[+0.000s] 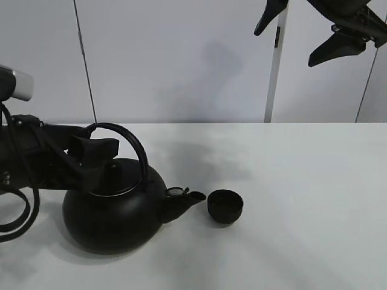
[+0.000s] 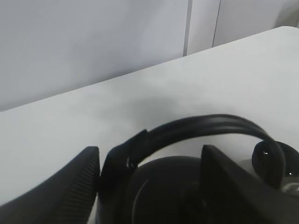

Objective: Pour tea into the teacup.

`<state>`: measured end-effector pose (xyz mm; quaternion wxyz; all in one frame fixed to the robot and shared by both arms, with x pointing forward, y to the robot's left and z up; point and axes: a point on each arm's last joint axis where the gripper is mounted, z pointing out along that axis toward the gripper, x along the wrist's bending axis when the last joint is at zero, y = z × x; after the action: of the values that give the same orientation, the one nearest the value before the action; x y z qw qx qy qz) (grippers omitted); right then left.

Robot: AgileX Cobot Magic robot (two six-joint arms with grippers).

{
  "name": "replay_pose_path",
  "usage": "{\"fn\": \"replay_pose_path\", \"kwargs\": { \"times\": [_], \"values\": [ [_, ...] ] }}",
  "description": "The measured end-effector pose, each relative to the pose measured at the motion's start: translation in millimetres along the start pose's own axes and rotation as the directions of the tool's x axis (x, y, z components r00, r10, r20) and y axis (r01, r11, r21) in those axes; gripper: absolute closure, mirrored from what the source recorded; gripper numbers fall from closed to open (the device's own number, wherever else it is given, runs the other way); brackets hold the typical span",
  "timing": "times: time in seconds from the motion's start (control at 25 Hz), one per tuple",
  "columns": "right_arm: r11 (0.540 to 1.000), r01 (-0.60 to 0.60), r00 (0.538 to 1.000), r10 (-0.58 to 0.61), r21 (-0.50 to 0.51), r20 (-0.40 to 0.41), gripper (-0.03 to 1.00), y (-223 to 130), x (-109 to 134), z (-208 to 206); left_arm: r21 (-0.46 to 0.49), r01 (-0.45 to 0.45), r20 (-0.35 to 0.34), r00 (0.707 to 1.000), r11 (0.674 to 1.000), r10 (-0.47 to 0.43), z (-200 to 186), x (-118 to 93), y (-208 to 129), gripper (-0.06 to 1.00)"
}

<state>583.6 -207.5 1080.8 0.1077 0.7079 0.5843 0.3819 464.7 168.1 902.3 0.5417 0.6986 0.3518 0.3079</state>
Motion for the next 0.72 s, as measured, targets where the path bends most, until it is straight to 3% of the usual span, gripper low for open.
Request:
{"fn": "replay_pose_path", "kwargs": {
  "times": [0.4,0.72],
  "values": [
    [1.000,0.000,1.000,0.000,0.000,0.000,0.35,0.0,0.0,0.0,-0.020,0.016,0.003,1.000,1.000,-0.016,-15.9,-1.2,6.5,0.46],
    [1.000,0.000,1.000,0.000,-0.006,-0.001,0.35,0.5,0.1,0.0,-0.076,0.008,0.016,1.000,0.997,-0.007,-36.6,-3.5,19.6,0.35]
  ]
}}
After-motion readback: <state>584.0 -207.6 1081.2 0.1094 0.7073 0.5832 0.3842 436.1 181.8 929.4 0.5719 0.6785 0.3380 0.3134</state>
